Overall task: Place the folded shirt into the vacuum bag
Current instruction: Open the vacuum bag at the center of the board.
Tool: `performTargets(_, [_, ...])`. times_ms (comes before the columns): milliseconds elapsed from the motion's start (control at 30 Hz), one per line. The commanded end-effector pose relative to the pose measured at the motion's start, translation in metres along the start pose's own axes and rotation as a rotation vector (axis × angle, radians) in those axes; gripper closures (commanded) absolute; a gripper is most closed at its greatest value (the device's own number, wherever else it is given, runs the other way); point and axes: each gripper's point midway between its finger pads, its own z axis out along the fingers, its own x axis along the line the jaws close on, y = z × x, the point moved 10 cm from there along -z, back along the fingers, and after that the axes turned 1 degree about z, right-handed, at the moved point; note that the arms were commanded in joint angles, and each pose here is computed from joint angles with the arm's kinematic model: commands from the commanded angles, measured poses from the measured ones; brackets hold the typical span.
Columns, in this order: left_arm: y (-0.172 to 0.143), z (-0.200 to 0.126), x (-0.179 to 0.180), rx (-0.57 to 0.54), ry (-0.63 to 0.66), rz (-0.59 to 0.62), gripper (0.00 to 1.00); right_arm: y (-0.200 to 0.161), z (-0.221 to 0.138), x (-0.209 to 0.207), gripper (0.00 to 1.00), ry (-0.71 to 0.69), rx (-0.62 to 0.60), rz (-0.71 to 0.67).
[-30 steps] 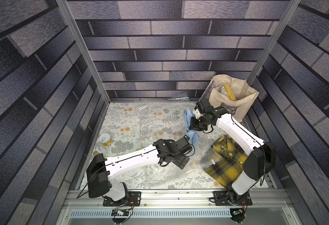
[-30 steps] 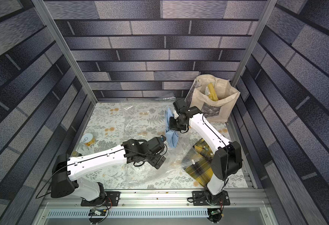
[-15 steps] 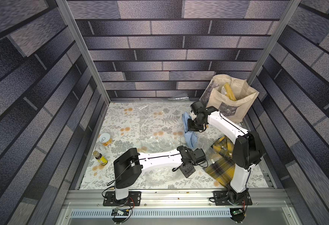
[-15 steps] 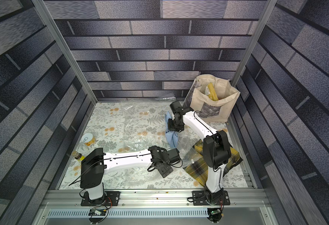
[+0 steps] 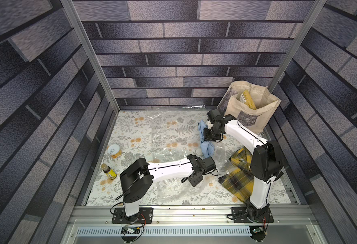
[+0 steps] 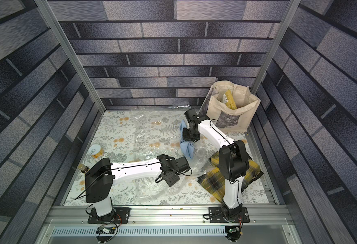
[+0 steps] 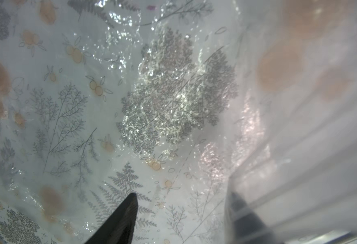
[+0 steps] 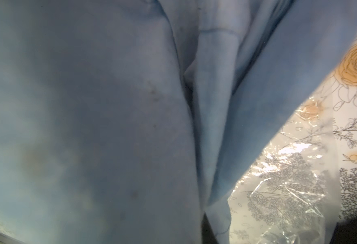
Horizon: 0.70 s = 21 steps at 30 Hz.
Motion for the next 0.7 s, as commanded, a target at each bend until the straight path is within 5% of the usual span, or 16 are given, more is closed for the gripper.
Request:
performTargets(0, [-0.015,-0.01,0.007,-0.02,0.011,0.014,0.32,0.014,0.0,0.001,1.0,-0.011,-0.032,-0.019])
performTargets(233, [-0.027,-0.01,0.007,-0.088,-0.037,-0.017,0.46,0.026,-0.034,0.015,1.0,0.058,-0.084,-0.034])
performTargets(400, [-0.023,-0.025,0.0,-0.189,-0.18,-0.066,0.4,0.025,-0.052,0.019,1.0,0.078,-0.098,-0.039])
performTargets(667, [-0.052,-0.004,-0.01,-0.036,-0.022,0.029,0.32,0.021,-0.036,0.013,1.0,0.046,-0.07,-0.039])
